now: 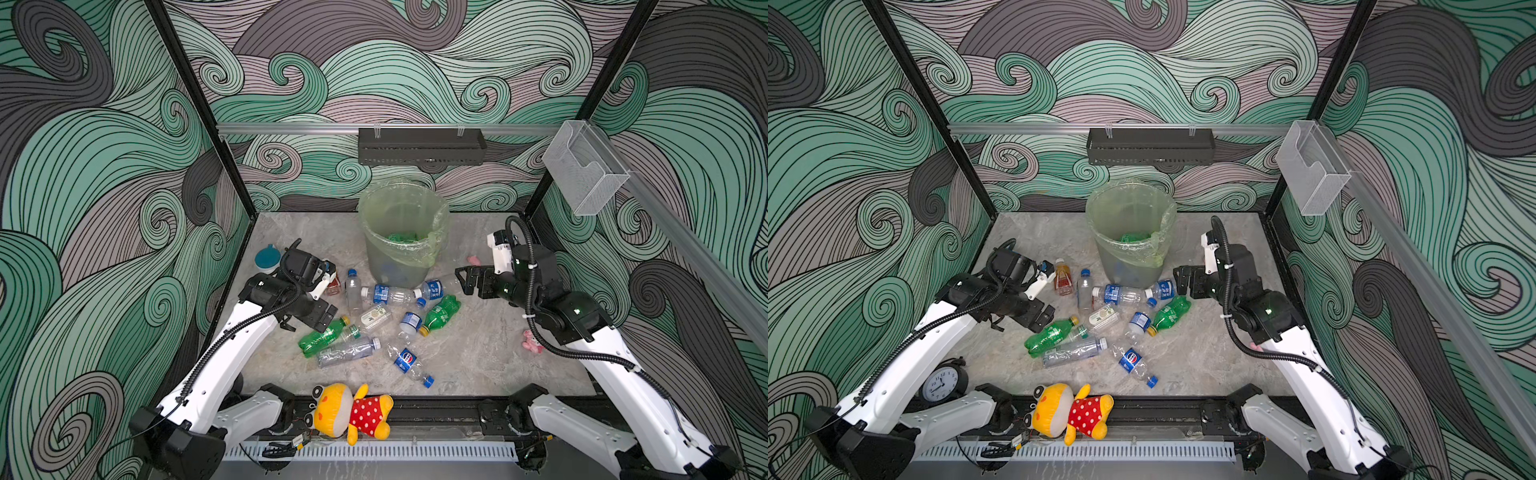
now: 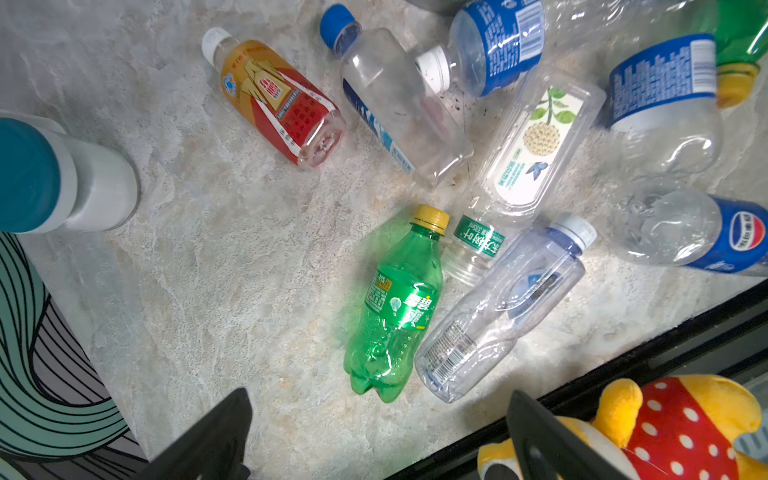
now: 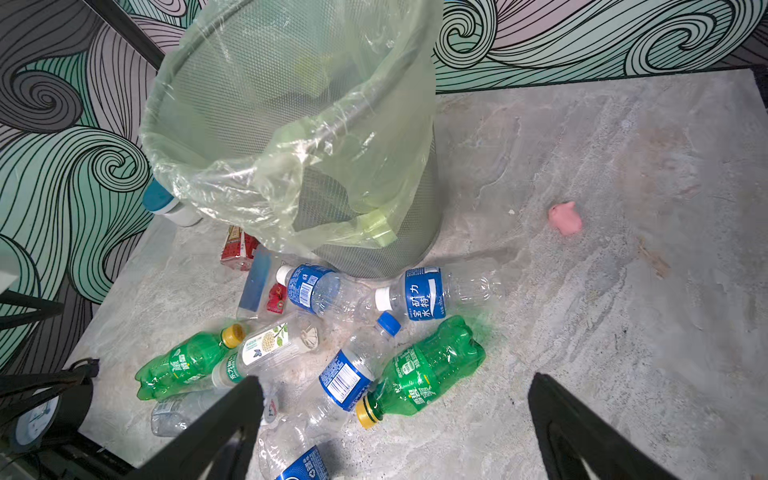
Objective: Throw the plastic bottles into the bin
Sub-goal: 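Lower the left gripper onto the small yellow-capped green bottle and grasp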
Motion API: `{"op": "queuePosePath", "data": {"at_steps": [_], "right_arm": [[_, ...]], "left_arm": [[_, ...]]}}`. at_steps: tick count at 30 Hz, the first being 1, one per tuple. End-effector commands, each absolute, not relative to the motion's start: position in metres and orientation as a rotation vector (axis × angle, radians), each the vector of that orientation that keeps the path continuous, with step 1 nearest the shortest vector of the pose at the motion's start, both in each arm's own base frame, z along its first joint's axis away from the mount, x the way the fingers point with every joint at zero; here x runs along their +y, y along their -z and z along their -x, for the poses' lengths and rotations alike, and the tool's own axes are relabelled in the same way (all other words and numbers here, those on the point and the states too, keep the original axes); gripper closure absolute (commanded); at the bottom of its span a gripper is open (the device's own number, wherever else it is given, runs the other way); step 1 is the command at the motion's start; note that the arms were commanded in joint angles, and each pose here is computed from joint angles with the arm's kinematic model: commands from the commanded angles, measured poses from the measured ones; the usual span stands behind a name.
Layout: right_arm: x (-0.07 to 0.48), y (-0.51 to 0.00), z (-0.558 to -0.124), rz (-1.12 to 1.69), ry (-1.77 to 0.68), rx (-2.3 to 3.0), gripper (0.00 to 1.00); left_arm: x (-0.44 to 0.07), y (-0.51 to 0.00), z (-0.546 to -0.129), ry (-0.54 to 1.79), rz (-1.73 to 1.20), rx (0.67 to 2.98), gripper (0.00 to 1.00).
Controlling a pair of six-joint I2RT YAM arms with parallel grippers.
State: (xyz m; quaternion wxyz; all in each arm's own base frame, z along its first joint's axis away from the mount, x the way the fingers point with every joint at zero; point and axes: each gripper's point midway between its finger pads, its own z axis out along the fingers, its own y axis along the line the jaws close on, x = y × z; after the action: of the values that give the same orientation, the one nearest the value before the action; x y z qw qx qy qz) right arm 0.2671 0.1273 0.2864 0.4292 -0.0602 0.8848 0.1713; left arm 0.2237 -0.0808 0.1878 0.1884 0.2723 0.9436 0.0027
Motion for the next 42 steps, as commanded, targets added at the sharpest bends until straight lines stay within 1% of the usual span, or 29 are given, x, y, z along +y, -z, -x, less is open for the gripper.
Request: {"op": "queuePosePath", "data": {"at_steps": [1, 6, 14, 20, 25, 33, 42], "right_arm": [[0.12, -0.268, -0.263, 0.11, -0.408, 2.252, 0.0], [0.116, -0.249, -0.253, 0.11, -0.404, 2.29, 0.0], [0.114, -0.251, -0.249, 0.115, -0.408, 2.274, 0.0], [0.113, -0.249, -0.245, 0.119, -0.408, 2.279, 0.0], [0.109, -0.243, -0.241, 0.106, -0.4, 2.284, 0.0], [0.105, -0.24, -0.237, 0.101, -0.393, 2.285, 0.0], [0.097, -0.235, -0.235, 0.088, -0.352, 2.277, 0.0]], "left_arm": [[-0.08, -0.181, -0.218, -0.032, -0.864, 2.683, 0.01], [-0.08, -0.17, -0.222, -0.072, -0.922, 2.669, 0.02], [-0.082, -0.146, -0.228, -0.104, -0.968, 2.644, 0.03], [-0.086, -0.13, -0.232, -0.095, -0.98, 2.647, 0.05], [-0.095, -0.118, -0.237, -0.038, -0.988, 2.645, 0.08], [-0.091, -0.09, -0.238, -0.109, -1.047, 2.742, 0.14], [-0.087, -0.064, -0.237, -0.182, -1.077, 2.894, 0.19]]}}
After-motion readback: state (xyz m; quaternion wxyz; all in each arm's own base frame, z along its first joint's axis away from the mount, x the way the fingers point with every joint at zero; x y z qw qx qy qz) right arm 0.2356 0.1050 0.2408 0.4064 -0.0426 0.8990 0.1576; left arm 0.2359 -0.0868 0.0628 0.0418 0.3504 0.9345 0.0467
